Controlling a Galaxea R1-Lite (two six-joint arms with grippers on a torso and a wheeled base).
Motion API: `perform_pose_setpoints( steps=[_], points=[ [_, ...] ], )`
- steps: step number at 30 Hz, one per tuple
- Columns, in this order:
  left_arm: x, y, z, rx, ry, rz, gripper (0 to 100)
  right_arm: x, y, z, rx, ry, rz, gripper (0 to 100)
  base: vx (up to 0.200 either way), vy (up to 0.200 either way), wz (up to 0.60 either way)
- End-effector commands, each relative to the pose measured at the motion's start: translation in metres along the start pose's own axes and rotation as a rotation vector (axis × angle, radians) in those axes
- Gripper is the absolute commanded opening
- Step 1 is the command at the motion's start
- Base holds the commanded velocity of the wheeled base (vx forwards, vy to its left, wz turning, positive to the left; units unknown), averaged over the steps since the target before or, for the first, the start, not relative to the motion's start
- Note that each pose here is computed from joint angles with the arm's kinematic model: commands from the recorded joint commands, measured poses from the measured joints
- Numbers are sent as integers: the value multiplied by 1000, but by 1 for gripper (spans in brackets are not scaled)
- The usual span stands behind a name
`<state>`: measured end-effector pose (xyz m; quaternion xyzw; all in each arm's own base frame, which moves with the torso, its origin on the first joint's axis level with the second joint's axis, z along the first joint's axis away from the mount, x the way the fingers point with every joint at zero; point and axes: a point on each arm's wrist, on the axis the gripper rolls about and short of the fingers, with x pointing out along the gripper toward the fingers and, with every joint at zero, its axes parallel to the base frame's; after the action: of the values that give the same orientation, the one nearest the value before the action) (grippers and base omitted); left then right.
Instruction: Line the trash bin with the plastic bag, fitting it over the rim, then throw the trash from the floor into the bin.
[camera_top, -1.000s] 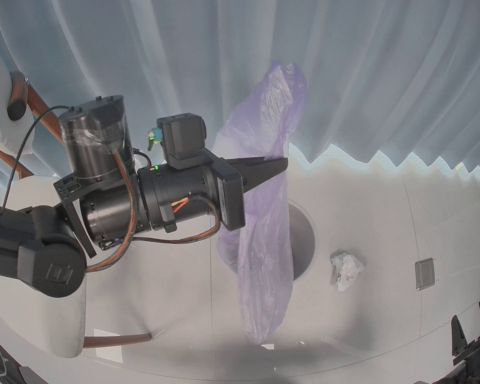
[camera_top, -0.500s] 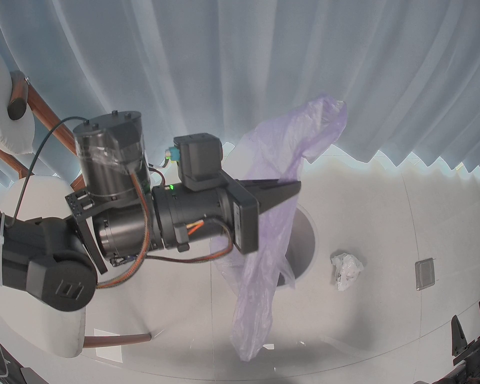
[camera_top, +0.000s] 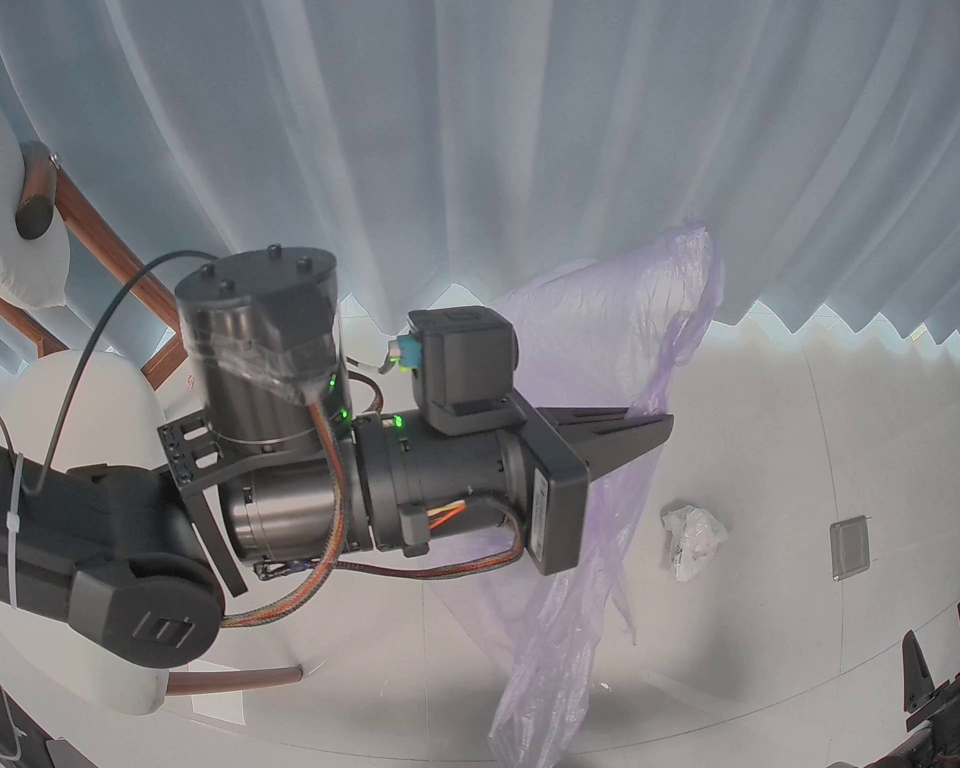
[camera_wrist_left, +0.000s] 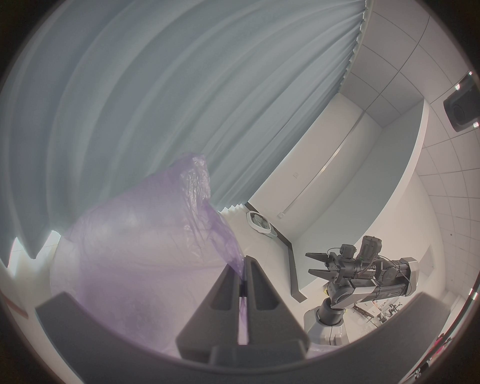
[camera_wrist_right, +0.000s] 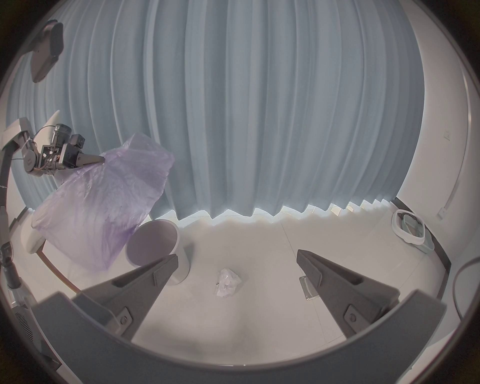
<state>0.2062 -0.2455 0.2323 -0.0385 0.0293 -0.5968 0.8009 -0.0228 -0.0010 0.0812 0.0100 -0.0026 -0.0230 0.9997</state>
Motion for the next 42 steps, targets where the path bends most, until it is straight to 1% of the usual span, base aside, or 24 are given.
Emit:
perform_pose_setpoints(
  steps=[1,5,15,25,33,34,36,37,38,42],
  points=[
    [4,0,-2,-2,4,-6,0,0,0,-5,0,0,0,100,0,0,0],
    [4,6,-3,-2,5,10,0,0,0,-5,0,0,0,100,0,0,0],
    [3,30,9,19,-41,73,0,0,0,-5,0,0,1,100,0,0,0],
    [9,33,14,26,-57,73,0,0,0,-5,0,0,1,100,0,0,0],
    [8,35,-1,17,-14,80,0,0,0,-5,0,0,1,100,0,0,0],
    [5,41,-12,17,24,100,0,0,0,-5,0,0,1,100,0,0,0],
    [3,47,-23,22,56,118,0,0,0,-5,0,0,1,100,0,0,0],
    [2,48,-24,22,59,119,0,0,0,-5,0,0,1,100,0,0,0],
    [2,52,-29,20,74,129,0,0,0,-5,0,0,1,100,0,0,0],
    [5,65,-37,9,92,158,0,0,0,-5,0,0,1,100,0,0,0]
  ],
)
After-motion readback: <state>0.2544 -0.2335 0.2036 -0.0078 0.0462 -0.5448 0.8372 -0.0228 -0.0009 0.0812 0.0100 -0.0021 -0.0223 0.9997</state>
